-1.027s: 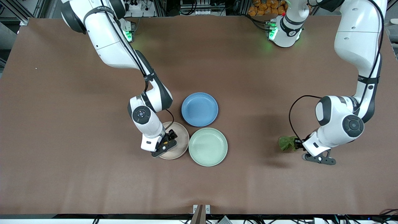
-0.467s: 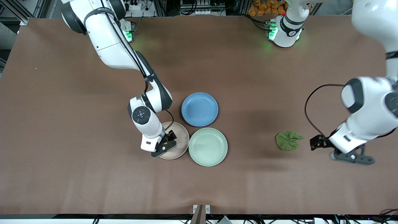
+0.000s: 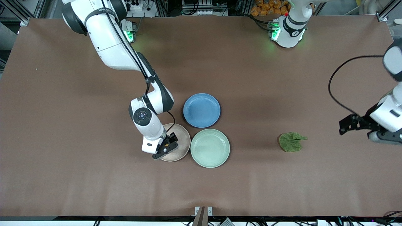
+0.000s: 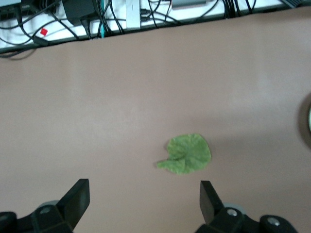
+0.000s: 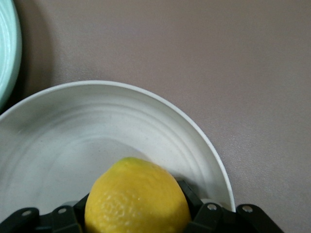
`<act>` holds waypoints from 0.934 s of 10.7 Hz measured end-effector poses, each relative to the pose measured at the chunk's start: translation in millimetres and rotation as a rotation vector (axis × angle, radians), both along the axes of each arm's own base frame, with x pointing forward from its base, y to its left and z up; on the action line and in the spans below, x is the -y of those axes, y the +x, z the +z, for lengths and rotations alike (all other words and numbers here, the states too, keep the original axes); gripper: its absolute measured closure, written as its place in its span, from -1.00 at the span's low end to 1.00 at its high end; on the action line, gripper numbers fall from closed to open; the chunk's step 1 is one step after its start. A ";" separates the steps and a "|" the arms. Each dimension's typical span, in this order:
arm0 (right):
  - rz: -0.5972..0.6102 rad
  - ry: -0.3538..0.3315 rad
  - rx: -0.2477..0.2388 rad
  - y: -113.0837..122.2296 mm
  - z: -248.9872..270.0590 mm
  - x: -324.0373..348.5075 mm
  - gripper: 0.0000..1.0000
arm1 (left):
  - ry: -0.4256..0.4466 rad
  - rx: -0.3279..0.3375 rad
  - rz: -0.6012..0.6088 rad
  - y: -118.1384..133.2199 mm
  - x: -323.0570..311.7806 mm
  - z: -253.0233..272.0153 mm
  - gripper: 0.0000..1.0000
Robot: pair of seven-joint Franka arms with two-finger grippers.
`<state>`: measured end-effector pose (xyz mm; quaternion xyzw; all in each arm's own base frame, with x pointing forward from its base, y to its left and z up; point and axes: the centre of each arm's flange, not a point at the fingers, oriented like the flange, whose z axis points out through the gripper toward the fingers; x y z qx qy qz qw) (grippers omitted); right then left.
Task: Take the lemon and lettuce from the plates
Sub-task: 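Grasp the yellow lemon with the right gripper while the left gripper withdraws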
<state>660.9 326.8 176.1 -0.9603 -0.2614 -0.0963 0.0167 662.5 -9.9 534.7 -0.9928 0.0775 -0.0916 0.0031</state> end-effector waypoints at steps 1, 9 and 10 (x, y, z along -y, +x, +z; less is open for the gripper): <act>-0.001 0.000 0.000 0.4 0.2 0.4 -0.25 | 0.001 -0.011 0.000 -8.1 -0.1 14.5 -1.00; -0.050 -0.046 -0.140 34.1 52.5 29.6 -0.25 | 0.004 -0.106 0.038 -80.6 16.5 82.8 -1.00; -0.065 -0.050 -0.165 38.7 59.4 40.4 -0.25 | 0.005 -0.109 0.043 -86.9 17.3 83.4 -1.00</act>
